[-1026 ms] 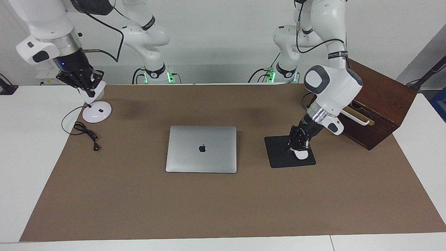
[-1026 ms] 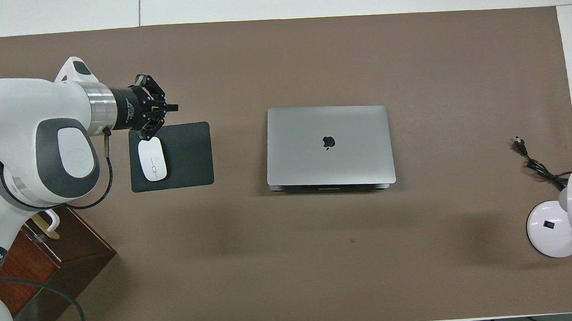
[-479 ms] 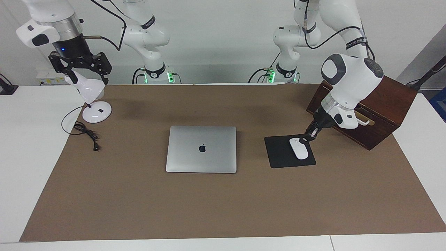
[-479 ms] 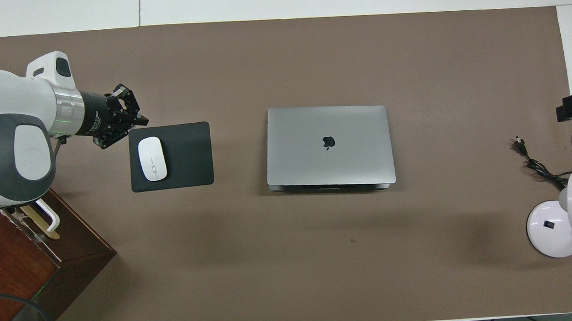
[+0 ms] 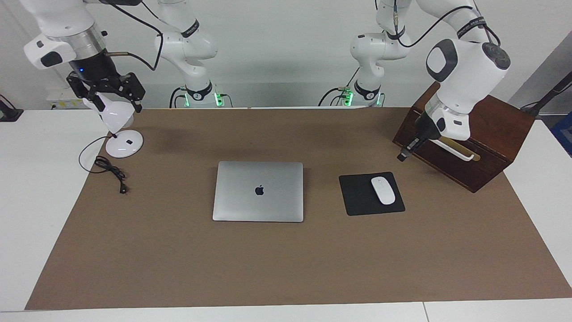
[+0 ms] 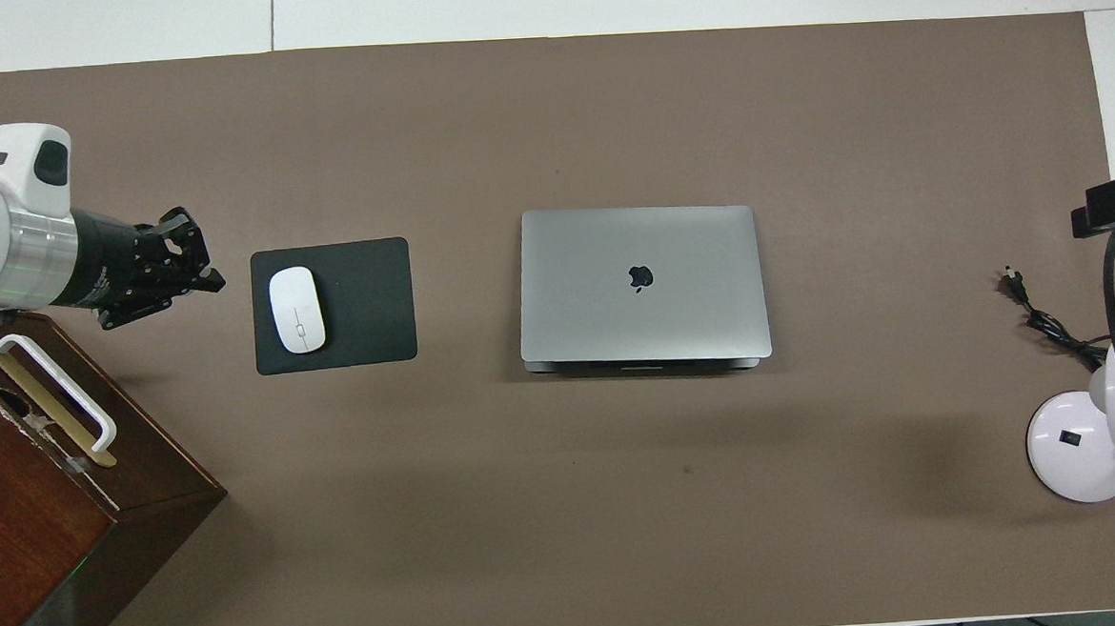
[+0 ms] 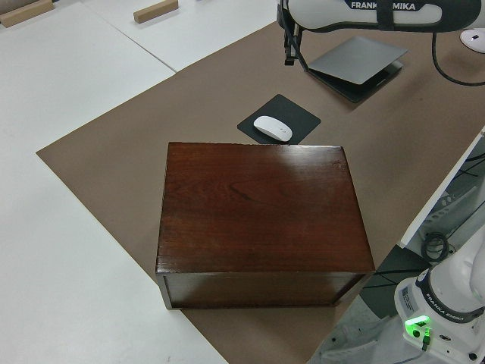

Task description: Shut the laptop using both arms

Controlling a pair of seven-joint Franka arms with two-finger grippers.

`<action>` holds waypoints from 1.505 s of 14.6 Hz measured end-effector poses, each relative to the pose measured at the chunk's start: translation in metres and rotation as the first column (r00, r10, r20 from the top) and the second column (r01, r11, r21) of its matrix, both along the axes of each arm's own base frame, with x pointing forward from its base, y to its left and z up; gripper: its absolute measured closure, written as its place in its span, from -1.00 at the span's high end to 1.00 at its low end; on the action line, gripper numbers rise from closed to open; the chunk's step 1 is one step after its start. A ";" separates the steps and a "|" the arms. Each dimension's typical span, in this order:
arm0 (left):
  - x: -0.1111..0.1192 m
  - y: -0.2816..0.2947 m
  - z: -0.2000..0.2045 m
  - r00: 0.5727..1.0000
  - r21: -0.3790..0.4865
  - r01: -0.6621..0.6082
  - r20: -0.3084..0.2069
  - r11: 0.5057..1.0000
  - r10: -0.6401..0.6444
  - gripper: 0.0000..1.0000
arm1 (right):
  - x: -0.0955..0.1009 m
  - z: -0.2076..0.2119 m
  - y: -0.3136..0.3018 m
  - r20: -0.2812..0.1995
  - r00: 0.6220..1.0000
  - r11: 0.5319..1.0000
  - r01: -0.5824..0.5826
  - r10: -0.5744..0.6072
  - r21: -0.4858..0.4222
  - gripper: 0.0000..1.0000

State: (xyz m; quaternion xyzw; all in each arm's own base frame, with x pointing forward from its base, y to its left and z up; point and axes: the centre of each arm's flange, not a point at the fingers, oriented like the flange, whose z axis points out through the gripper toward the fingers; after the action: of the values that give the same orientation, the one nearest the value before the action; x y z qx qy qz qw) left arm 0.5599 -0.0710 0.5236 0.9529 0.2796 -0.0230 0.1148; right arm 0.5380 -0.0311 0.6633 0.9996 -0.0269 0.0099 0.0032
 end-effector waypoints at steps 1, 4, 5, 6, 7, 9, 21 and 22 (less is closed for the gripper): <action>-0.006 0.003 0.004 0.999 0.023 0.051 -0.011 0.998 -0.051 -0.98 | 0.001 -0.003 -0.002 0.000 1.000 1.000 -0.007 0.007 0.000 1.00; -0.024 0.006 0.009 0.973 0.064 0.225 -0.068 0.972 -0.220 -0.98 | 0.001 -0.011 -0.009 -0.014 1.000 1.000 -0.004 0.004 0.001 1.00; -0.028 0.006 0.012 0.964 0.062 0.260 -0.077 0.964 -0.255 -0.98 | 0.001 -0.015 -0.011 -0.021 1.000 1.000 -0.001 0.001 0.001 1.00; -0.032 0.006 0.016 0.958 0.067 0.281 -0.079 0.957 -0.276 -0.98 | 0.001 -0.018 -0.012 -0.023 1.000 1.000 0.002 -0.002 0.000 1.00; -0.034 0.007 0.020 0.953 0.083 0.299 -0.076 0.951 -0.293 -0.98 | 0.001 -0.021 -0.014 -0.020 1.000 1.000 0.005 -0.006 -0.002 1.00; -0.035 0.011 0.024 0.939 0.120 0.344 -0.068 0.931 -0.338 -0.98 | -0.001 -0.021 -0.017 -0.017 1.000 1.000 0.014 -0.014 -0.006 1.00; -0.012 0.029 0.041 0.902 0.184 0.432 -0.084 0.883 -0.424 0.92 | -0.003 -0.013 -0.013 0.004 1.000 1.000 0.008 -0.008 -0.010 1.00; -0.012 0.029 0.041 0.901 0.183 0.433 -0.086 0.883 -0.424 1.00 | -0.003 -0.013 -0.013 0.004 1.000 1.000 0.007 -0.007 -0.009 1.00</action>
State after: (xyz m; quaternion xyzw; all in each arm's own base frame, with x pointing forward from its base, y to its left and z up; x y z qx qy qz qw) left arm 0.5483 -0.0422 0.5644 0.9970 0.0655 -0.0405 0.0056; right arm 0.5350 -0.0444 0.6501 0.9994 -0.0304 0.0122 0.0075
